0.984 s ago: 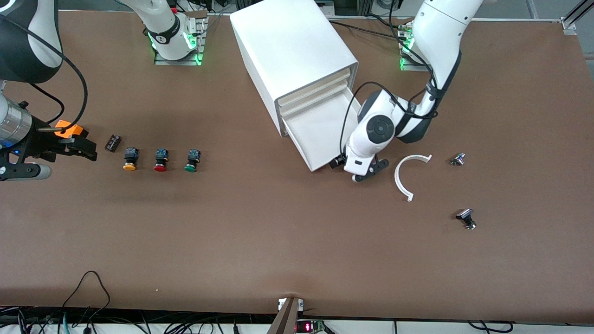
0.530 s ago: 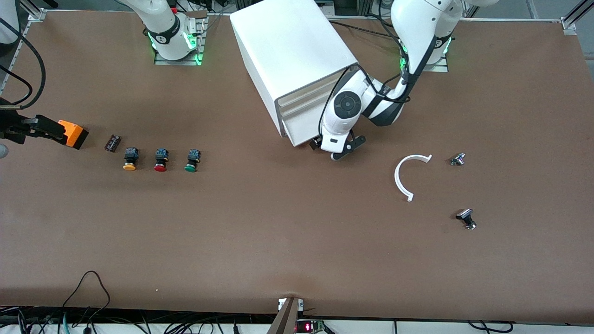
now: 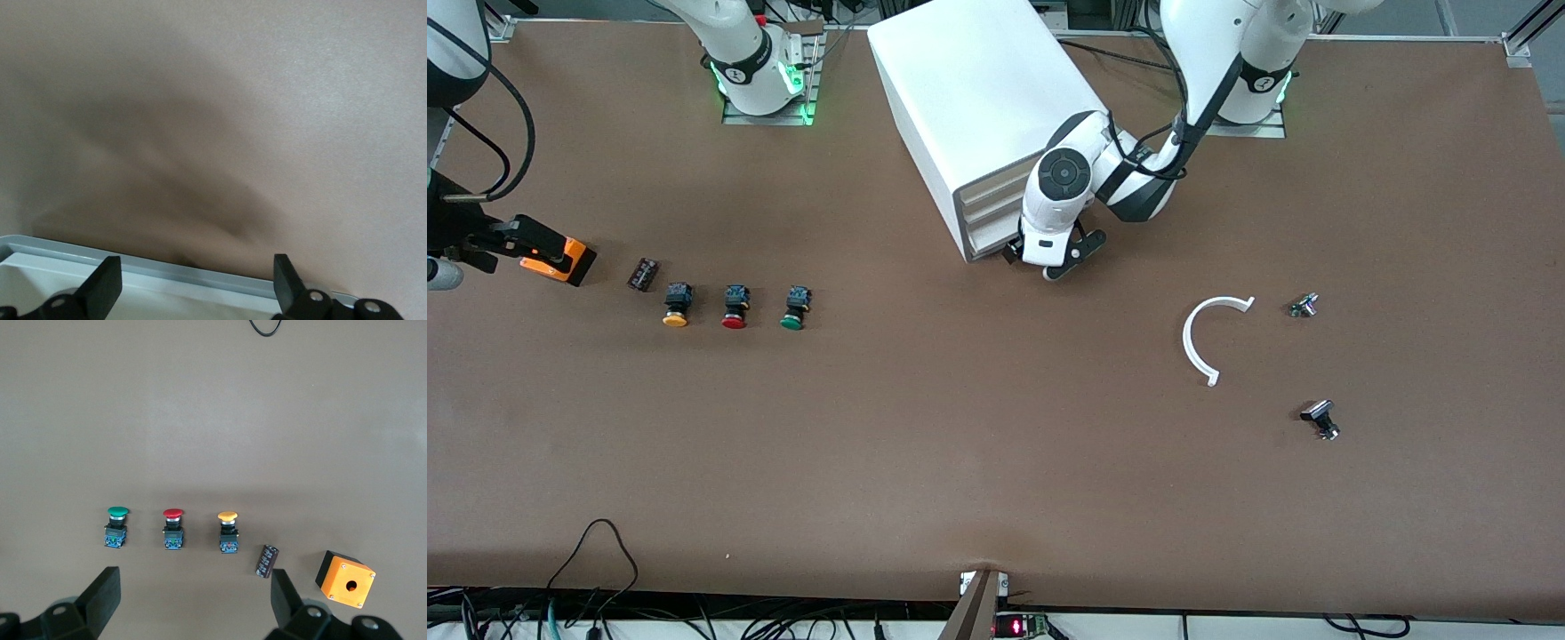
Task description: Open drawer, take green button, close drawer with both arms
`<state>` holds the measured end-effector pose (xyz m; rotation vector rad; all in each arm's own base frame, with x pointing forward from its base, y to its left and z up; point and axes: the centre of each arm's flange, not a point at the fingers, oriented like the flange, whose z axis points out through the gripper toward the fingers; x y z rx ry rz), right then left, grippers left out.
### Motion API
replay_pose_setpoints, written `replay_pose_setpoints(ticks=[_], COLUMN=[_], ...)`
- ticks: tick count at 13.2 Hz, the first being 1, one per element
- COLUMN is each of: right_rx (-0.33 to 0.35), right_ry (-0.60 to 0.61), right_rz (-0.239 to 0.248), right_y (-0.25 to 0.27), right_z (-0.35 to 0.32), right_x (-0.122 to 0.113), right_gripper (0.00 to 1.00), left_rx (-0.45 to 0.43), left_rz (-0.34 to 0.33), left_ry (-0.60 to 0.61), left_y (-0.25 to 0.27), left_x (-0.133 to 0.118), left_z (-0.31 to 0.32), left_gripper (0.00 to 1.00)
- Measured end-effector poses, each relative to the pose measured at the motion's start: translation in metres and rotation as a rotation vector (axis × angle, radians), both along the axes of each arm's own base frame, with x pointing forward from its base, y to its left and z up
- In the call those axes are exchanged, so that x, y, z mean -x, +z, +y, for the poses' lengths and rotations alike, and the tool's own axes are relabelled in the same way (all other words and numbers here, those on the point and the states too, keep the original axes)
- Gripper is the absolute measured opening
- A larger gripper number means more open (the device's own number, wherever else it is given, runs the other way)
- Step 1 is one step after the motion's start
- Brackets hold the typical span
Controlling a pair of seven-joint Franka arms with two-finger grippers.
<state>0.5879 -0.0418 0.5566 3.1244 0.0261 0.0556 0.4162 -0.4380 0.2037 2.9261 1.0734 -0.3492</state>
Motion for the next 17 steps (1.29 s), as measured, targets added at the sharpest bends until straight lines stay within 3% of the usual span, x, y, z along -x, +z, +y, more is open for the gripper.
replay_pose_setpoints(ticks=[3,6,7,10,12,15,17], right_rx=[0.000,0.002,0.002,0.003,0.003,0.005,0.007], right_ry=[0.016,0.021,0.022,0.022,0.023,0.023,0.020], right_rz=[0.012,0.027,0.028,0.019,0.021,0.031,0.036], right_y=[-0.007,-0.015,-0.016,-0.015,-0.016,-0.022,-0.024], right_z=[0.008,0.012,0.012,0.012,0.012,0.013,0.012], right_x=[-0.001,-0.002,-0.003,-0.003,-0.004,-0.006,-0.006], right_gripper=[1.00,1.00,1.00,1.00,1.00,1.00,1.00], left_rx=[0.003,0.033,0.032,0.032,0.048,0.027,0.017], left_rz=[-0.018,-0.097,-0.099,-0.095,-0.122,-0.179,-0.239], left_ry=[0.037,0.185,0.211,0.208,0.225,0.207,0.128], left_y=[0.005,0.048,0.060,0.068,0.087,0.167,0.230], left_x=[-0.017,-0.094,-0.107,-0.106,-0.119,-0.160,-0.174], left_z=[0.013,0.075,0.092,0.092,0.096,0.146,0.195], left_gripper=[1.00,1.00,1.00,1.00,1.00,1.00,1.00])
